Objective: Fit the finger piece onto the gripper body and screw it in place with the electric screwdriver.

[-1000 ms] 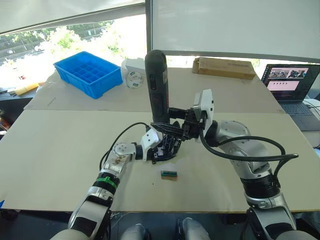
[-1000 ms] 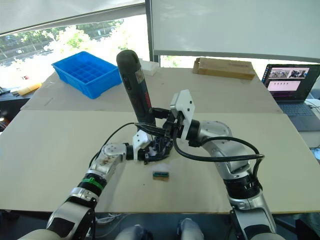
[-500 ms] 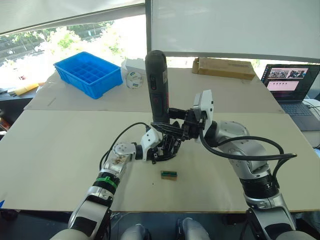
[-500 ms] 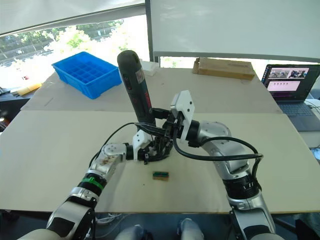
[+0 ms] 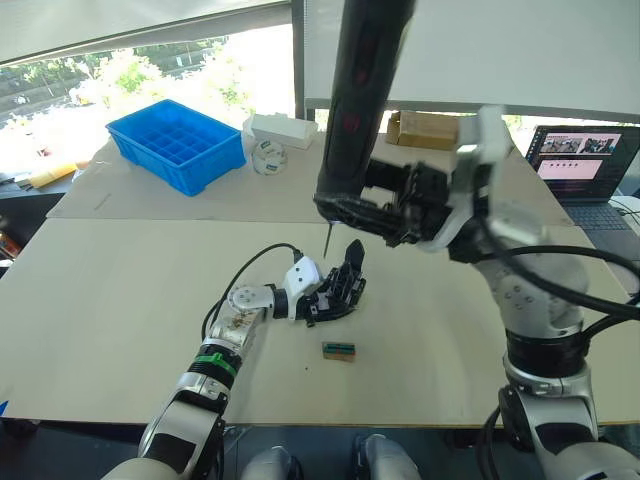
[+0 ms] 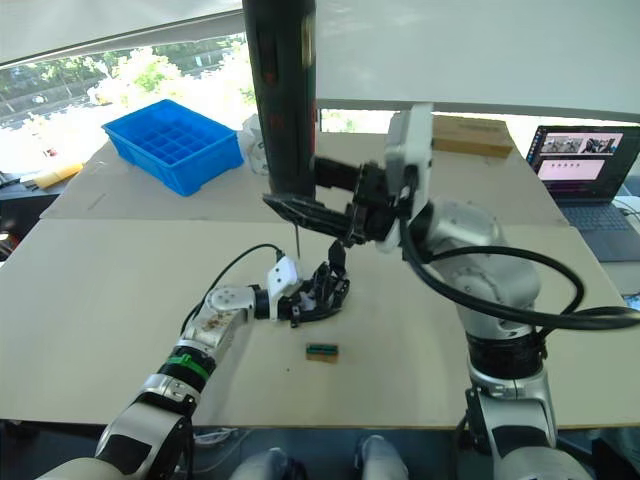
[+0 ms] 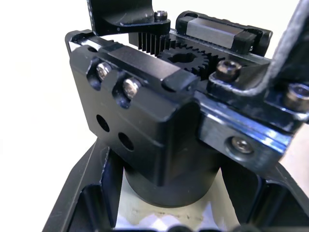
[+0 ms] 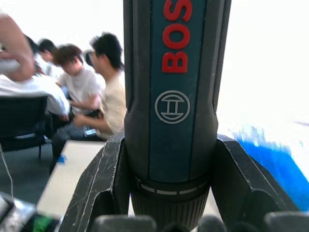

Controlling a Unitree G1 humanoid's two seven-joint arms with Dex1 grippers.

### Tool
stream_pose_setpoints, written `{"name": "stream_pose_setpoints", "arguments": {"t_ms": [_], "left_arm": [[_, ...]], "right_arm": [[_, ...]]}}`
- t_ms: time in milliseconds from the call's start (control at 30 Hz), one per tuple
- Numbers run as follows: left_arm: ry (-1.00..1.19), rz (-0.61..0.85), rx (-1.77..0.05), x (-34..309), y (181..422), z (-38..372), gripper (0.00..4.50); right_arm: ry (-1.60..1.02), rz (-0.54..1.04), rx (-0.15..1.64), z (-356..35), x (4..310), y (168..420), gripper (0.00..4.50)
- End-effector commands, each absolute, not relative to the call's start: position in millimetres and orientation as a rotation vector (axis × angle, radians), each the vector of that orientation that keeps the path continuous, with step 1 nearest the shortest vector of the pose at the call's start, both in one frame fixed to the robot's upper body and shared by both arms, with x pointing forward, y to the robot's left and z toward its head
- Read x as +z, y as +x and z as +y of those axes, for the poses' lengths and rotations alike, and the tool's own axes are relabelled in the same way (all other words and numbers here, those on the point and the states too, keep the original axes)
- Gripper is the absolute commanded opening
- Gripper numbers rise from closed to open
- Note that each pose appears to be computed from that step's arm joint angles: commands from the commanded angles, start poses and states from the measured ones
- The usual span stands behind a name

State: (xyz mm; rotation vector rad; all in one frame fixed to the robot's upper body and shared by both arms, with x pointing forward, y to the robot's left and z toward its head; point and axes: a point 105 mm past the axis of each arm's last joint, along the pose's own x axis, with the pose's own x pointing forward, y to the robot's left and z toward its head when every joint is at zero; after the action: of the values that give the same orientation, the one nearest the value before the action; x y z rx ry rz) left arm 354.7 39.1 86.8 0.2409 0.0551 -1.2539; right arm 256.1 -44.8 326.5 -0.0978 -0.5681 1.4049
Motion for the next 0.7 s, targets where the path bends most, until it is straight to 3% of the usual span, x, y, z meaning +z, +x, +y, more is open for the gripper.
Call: {"name": "stream_pose_setpoints", "arguments": {"t_ms": [33,100,167,267,400,533,700], "left_arm": [[0.248,0.014,-1.243,94.4,355.4,36.9,2.34],[0.257,0.025,-1.219,93.8,357.3,41.0,2.34],[0.26,0.034,-1.2,95.5,357.8,50.5,3.39],[0.285,0.048,-1.188,96.9,350.5,73.5,4.46],[0.353,0.088,-1.176,105.4,321.6,125.3,4.46],[0.387,0.127,-1.183,124.7,288.7,154.5,4.46],[0.428,0.161,-1.116,136.2,274.9,176.4,4.46]], "right_arm": [[-0.025,-0.53,1.439,-50.3,333.5,246.5,1.92],[0.04,-0.438,1.421,-57.3,329.0,249.8,1.92],[0.08,-0.334,1.386,-69.3,322.4,252.7,1.92],[0.102,-0.16,1.298,-87.7,308.1,259.1,1.92],[0.252,0.14,1.065,-137.8,284.2,279.3,1.92],[0.245,0.618,0.696,-205.6,208.5,288.2,1.92],[0.161,0.818,0.417,-257.0,156.9,292.1,1.92]]}}
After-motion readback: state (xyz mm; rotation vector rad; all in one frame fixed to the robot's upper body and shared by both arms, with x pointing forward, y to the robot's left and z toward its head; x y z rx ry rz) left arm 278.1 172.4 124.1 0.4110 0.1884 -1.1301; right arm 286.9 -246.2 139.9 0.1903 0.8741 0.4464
